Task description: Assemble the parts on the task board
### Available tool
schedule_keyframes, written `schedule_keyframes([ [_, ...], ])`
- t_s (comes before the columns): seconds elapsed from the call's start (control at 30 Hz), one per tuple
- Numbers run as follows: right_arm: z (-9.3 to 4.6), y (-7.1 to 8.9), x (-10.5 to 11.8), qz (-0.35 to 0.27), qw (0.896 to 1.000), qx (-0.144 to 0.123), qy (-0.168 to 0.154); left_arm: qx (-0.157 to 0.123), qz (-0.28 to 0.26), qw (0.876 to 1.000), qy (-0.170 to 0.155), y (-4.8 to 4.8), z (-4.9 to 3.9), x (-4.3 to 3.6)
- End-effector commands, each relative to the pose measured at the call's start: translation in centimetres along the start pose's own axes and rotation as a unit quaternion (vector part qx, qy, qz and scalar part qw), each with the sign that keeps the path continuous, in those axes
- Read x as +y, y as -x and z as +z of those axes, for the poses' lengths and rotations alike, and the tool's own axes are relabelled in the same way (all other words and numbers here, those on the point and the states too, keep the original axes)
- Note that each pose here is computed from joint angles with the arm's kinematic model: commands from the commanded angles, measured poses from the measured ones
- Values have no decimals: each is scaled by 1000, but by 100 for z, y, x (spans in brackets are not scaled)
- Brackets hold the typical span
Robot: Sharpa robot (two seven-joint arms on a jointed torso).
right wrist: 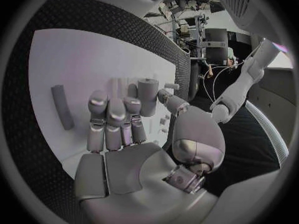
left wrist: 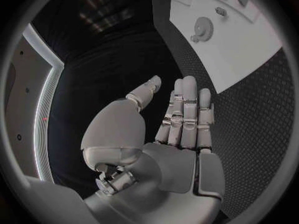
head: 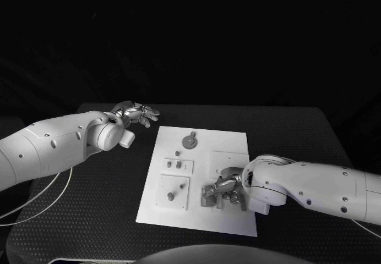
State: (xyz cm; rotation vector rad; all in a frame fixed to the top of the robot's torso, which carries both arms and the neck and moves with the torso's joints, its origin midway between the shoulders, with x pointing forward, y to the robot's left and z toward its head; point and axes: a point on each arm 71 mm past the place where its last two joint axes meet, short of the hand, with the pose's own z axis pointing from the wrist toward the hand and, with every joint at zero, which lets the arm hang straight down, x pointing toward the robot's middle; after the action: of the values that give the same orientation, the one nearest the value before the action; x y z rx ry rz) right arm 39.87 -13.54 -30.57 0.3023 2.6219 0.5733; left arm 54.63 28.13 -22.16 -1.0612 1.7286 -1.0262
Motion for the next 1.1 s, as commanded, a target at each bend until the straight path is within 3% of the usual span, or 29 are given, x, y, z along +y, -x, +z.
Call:
schedule_keyframes([
  [0.03,13,-73,49,-3,1000,16,12,7,0,1000,-3,-19,1,-14],
  [0.83,6,-41,33,-14,1000,1,20,9,2,1000,-3,-22,1,-13],
  [1.1,-20,-79,44,-33,998,21,42,9,2,1000,-3,-16,-2,-11],
])
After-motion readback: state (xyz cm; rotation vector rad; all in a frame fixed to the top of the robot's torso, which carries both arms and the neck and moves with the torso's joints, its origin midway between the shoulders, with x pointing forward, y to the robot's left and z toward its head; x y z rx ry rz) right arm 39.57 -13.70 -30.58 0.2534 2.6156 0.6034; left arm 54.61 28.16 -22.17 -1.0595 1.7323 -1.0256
